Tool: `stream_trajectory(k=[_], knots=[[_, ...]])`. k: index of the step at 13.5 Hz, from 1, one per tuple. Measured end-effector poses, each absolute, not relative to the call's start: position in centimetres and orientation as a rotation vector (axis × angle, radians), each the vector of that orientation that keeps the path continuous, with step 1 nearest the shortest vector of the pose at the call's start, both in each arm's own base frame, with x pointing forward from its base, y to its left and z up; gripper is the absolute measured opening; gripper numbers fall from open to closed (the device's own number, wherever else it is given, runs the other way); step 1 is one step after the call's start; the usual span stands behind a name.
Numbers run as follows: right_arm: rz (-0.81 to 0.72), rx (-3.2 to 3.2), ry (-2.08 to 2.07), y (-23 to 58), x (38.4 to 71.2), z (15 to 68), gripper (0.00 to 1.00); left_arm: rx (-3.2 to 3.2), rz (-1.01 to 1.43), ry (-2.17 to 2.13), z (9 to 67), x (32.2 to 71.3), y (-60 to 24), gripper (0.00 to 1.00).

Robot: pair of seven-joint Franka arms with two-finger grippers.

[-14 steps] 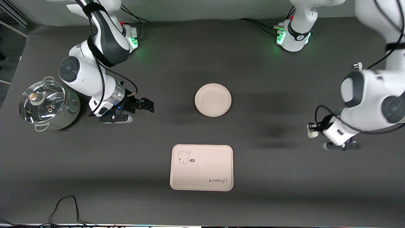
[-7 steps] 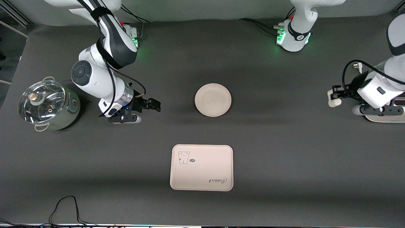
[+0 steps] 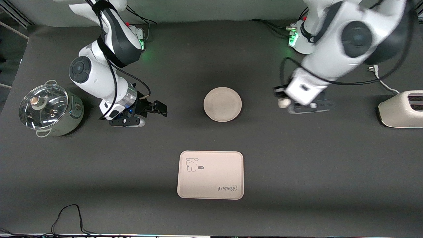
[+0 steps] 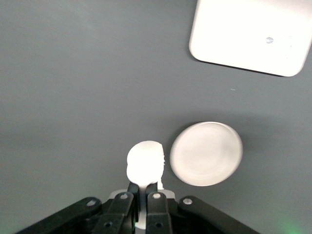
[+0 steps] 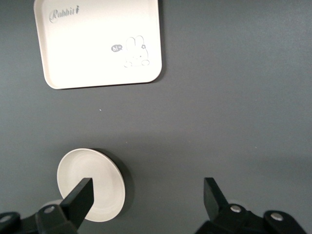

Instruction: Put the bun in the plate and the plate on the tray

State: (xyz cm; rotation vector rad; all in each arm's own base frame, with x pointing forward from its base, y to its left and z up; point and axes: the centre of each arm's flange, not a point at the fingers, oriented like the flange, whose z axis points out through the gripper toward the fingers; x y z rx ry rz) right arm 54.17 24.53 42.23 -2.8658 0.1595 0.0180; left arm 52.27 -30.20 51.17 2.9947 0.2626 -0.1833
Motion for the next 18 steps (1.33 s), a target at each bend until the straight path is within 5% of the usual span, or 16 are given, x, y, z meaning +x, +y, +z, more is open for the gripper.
stream_trajectory(k=[5,10,18], knots=[[0.033,-2.853,0.180,24.3,54.6,41.8,1.00,3.003,-0.250,0.261,40.6,47.8,-42.4,0.10],[0.088,-2.856,0.188,24.4,55.0,39.2,1.00,2.992,-0.239,0.176,29.4,42.3,-45.4,0.10],[0.007,-2.831,0.143,26.6,55.1,39.9,1.00,3.075,-0.191,0.160,22.3,41.0,-45.9,0.17]])
